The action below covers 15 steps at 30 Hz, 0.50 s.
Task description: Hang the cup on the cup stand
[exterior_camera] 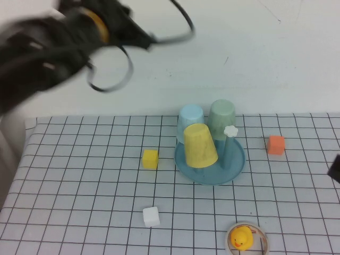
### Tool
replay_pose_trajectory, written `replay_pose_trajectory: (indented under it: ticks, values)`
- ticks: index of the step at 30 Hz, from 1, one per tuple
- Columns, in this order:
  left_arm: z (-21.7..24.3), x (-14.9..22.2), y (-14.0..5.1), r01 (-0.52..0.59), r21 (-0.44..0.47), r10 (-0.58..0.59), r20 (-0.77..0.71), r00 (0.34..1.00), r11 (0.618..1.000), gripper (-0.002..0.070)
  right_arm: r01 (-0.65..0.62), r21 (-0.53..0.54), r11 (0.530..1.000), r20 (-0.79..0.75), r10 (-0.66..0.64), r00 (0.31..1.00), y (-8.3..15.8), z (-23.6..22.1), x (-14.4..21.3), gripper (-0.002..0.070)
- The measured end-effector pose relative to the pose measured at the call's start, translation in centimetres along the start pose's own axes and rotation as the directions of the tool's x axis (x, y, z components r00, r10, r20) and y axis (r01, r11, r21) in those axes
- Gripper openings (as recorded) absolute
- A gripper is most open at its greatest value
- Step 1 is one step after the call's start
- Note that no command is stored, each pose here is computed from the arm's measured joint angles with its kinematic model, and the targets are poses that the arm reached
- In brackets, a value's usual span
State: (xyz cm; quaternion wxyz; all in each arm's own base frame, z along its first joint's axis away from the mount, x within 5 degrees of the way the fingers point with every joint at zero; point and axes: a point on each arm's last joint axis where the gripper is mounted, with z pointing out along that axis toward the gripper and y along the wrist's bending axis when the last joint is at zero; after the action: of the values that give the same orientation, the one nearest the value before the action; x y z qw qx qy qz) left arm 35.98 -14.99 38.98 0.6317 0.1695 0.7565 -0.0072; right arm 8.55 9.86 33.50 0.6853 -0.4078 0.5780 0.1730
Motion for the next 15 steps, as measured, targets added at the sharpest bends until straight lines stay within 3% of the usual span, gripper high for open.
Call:
replay_pose_trajectory:
  ticks: [4,7,11,15]
  values:
    - [-6.1,-3.3,2.9,0.010,-0.112,-0.010,0.000,1.000,0.994,0.0003,0.026,-0.093,0.995,0.098,-0.017,0.995,0.2,0.8,-2.5,-0.0001]
    - [-10.4,-4.1,3.9,-0.028,-0.096,0.020,-0.087,0.996,0.995,0.0000,0.113,-0.219,0.969,0.189,-0.071,0.979,1.2,1.2,-4.0,-0.0001]
    - [-15.2,-3.9,4.0,-0.063,0.039,0.070,-0.223,0.972,0.997,0.0000,0.319,-0.441,0.839,0.280,-0.209,0.937,3.0,1.5,-5.2,-0.0001]
    - [-18.9,-3.4,3.6,-0.047,0.175,0.100,-0.306,0.947,0.983,0.0000,0.315,-0.651,0.690,0.132,-0.305,0.943,3.8,2.1,-4.4,-0.0001]
